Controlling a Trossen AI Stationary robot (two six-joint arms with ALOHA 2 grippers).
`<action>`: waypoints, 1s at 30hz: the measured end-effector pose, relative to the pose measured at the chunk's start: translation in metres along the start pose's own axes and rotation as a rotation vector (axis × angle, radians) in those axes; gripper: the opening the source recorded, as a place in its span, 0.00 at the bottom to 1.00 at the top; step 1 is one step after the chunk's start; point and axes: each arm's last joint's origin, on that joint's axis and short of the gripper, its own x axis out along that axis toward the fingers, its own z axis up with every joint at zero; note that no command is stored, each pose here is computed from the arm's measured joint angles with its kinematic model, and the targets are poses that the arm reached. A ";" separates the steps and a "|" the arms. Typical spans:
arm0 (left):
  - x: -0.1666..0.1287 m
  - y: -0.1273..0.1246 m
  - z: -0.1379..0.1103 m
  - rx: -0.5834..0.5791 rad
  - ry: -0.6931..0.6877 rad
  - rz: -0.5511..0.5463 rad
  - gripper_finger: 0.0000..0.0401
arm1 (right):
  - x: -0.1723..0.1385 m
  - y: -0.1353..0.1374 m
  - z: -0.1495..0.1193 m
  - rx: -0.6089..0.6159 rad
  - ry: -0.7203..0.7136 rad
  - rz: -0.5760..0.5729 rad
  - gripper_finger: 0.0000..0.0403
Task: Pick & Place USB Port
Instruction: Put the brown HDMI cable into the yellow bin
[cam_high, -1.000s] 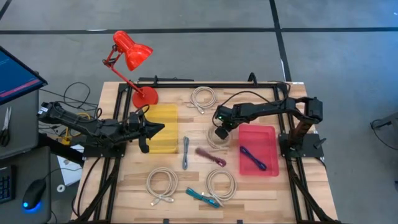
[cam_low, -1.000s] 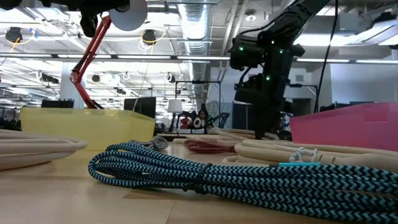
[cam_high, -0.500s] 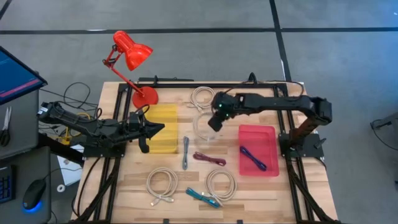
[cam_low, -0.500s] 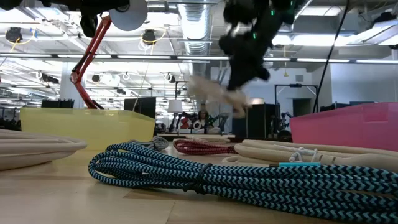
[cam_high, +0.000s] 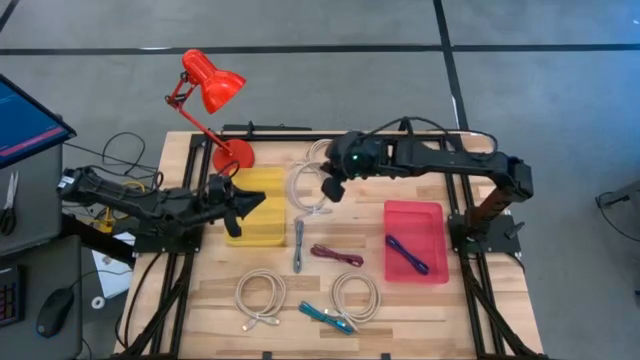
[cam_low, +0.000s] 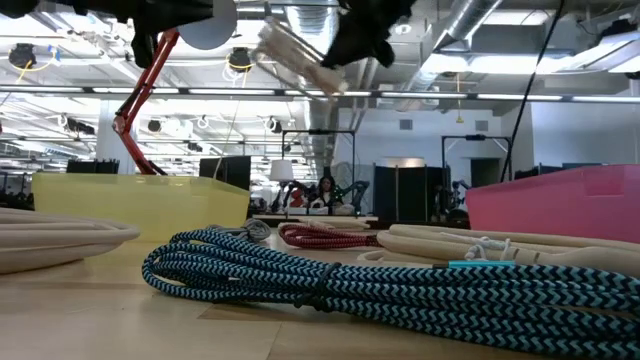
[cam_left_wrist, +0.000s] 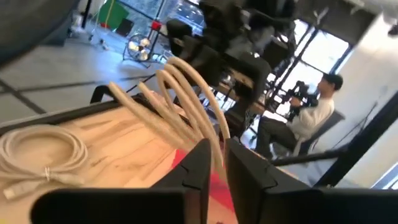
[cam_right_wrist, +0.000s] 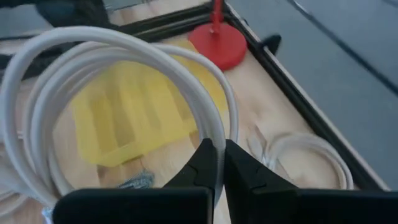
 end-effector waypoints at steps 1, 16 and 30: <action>0.001 0.001 0.000 -0.024 0.000 0.000 0.16 | 0.002 0.004 0.002 -0.019 -0.010 0.008 0.00; 0.007 0.010 0.005 -0.244 0.045 -0.072 0.38 | 0.015 0.021 0.024 -0.077 -0.149 0.048 0.00; 0.008 0.011 0.005 -0.233 0.037 -0.061 0.38 | 0.011 0.035 0.018 -0.108 -0.098 0.149 0.00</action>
